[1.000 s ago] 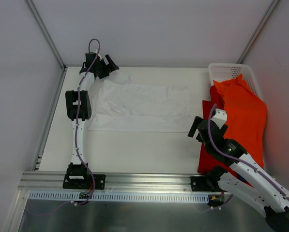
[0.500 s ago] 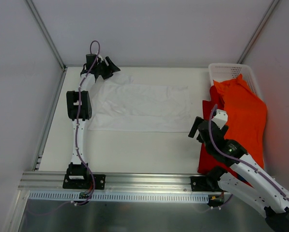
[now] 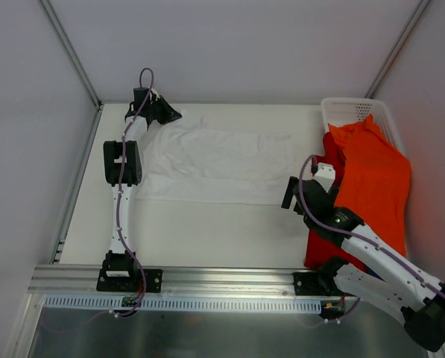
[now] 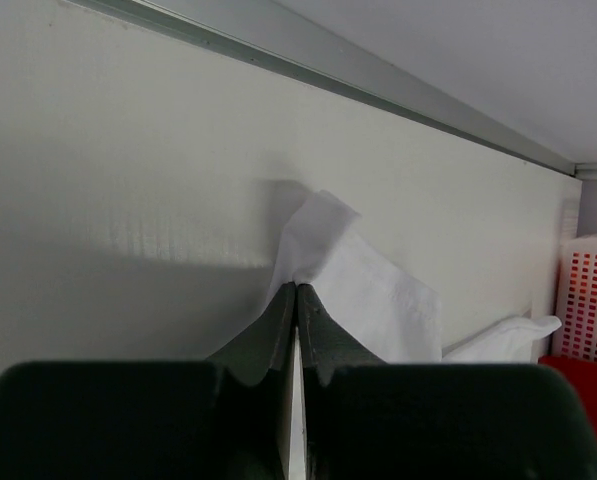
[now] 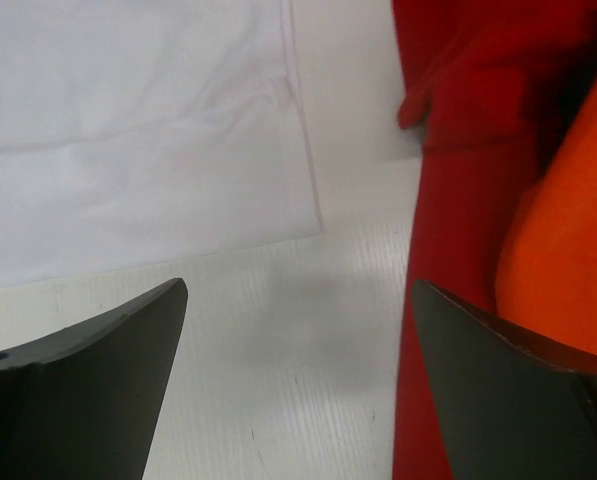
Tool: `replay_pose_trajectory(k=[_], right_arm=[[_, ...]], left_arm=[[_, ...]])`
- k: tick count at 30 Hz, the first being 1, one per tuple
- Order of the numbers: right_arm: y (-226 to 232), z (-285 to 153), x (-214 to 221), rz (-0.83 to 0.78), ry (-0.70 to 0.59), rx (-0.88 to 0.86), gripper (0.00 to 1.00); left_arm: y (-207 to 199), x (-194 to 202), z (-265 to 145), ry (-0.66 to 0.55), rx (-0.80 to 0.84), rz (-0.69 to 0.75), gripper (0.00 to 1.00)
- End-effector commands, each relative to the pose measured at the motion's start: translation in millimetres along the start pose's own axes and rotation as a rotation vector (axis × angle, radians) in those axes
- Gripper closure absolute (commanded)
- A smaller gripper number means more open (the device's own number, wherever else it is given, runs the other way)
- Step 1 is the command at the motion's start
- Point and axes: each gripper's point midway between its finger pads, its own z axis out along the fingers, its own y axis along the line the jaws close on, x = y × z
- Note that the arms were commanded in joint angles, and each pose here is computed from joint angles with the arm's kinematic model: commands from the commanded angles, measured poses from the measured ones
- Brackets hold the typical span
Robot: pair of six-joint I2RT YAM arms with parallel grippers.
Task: Fold and stack the t-shirts
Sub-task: Grap the side of the flattened tshirt furthest away from the robot with both arms
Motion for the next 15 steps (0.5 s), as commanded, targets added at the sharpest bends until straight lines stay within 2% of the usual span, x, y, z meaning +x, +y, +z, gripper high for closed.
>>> replay_pose_trajectory(k=[1, 2, 3, 4, 5, 7, 8, 9, 12, 15], right_arm=[[41, 26, -37, -0.011, -0.016, -0.098, 0.01], [70, 41, -38, -0.023, 0.080, -0.174, 0.01], [73, 57, -48, -0.016, 0.107, -0.181, 0.01], [81, 82, -35, -0.044, 0.190, -0.167, 0.01], [95, 91, -65, -0.028, 0.151, -0.184, 0.01], [90, 123, -80, -0.023, 0.166, -0.143, 0.01], [92, 152, -64, -0.019, 0.248, -0.137, 0.00], [87, 171, -92, 0.046, 0.226, -0.138, 0.00], [96, 219, -94, 0.165, 0.316, -0.216, 0.01], [80, 255, -105, 0.208, 0.306, -0.178, 0.01]], left_arm=[[-4, -12, -9, -0.020, 0.061, -0.029, 1.00], [-4, -14, -9, -0.026, 0.078, -0.029, 1.00], [-2, -16, -11, -0.036, 0.096, -0.038, 1.00], [-1, -17, -11, -0.040, 0.098, -0.042, 1.00], [-1, -18, -11, -0.045, 0.095, -0.047, 1.00], [2, -18, -12, -0.044, 0.092, -0.058, 1.00], [3, -18, -12, -0.044, 0.090, -0.059, 1.00], [2, -18, -12, -0.045, 0.088, -0.061, 1.00], [4, -18, -13, -0.045, 0.085, -0.065, 1.00], [4, -17, -13, -0.044, 0.084, -0.063, 1.00]])
